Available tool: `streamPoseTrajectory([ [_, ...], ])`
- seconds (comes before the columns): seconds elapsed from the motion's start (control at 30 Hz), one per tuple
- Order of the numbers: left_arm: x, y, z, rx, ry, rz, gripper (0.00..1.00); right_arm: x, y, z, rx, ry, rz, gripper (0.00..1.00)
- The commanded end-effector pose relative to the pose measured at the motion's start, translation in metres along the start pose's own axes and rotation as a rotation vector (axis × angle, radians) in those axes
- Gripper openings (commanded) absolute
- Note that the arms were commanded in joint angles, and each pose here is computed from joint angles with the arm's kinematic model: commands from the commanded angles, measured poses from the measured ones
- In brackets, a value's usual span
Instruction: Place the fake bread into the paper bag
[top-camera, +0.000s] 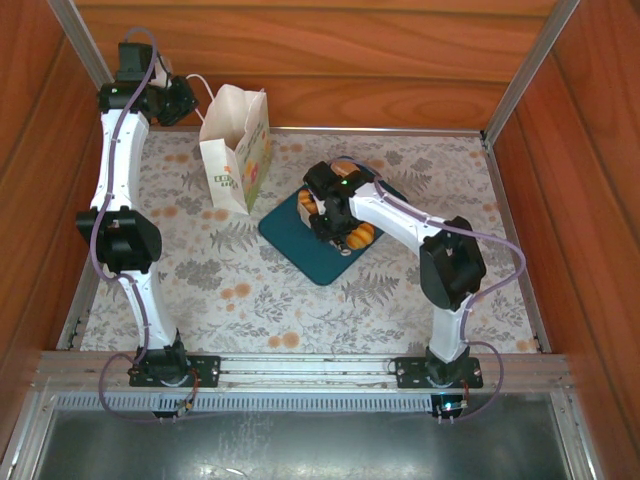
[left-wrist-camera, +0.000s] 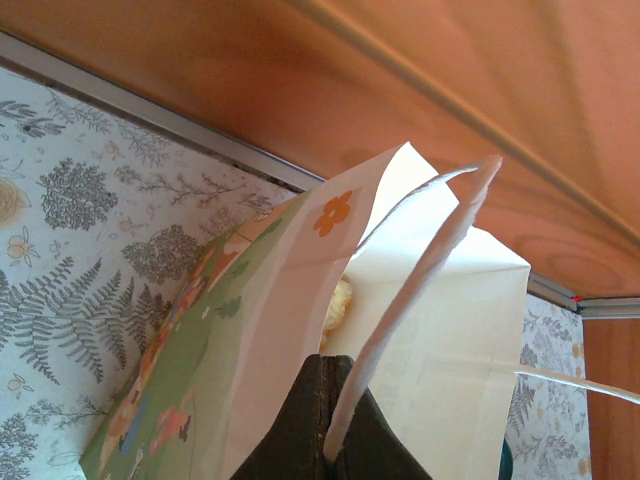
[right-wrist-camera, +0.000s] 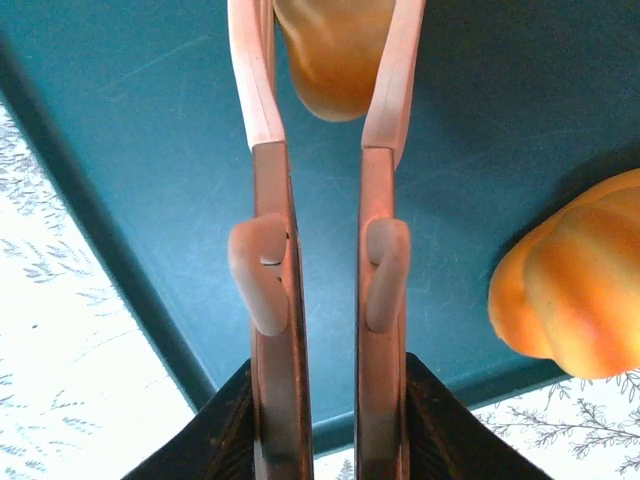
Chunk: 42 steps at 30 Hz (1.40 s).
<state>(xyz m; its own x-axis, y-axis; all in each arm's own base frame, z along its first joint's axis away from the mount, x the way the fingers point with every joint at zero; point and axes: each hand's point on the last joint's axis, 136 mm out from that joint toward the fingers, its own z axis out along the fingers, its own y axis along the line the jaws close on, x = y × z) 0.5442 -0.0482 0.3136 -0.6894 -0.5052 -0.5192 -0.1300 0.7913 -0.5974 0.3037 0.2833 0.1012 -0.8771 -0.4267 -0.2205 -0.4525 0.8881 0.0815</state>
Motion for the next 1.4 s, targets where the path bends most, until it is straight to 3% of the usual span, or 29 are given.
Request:
streamPoseTrajectory([
  [0.0, -0.004, -0.004, -0.012, 0.016, -0.018, 0.007, 0.0, -0.006, 0.008, -0.035, -0.065, -0.067, 0.022, 0.26],
  [0.3, -0.006, -0.006, -0.013, 0.02, -0.024, 0.01, 0.0, -0.015, 0.022, -0.089, -0.164, -0.188, 0.057, 0.26],
  [0.97, -0.006, -0.004, -0.011, 0.019, -0.02, 0.007, 0.0, -0.121, 0.057, -0.294, -0.352, -0.741, 0.04, 0.26],
  [1.13, -0.005, -0.004, -0.011, 0.017, -0.019, 0.007, 0.0, -0.147, 0.074, -0.314, -0.426, -0.8, 0.022, 0.27],
  [1.37, -0.005, -0.003, -0.011, 0.015, -0.018, 0.007, 0.0, -0.175, 0.094, -0.307, -0.496, -0.821, 0.027, 0.28],
])
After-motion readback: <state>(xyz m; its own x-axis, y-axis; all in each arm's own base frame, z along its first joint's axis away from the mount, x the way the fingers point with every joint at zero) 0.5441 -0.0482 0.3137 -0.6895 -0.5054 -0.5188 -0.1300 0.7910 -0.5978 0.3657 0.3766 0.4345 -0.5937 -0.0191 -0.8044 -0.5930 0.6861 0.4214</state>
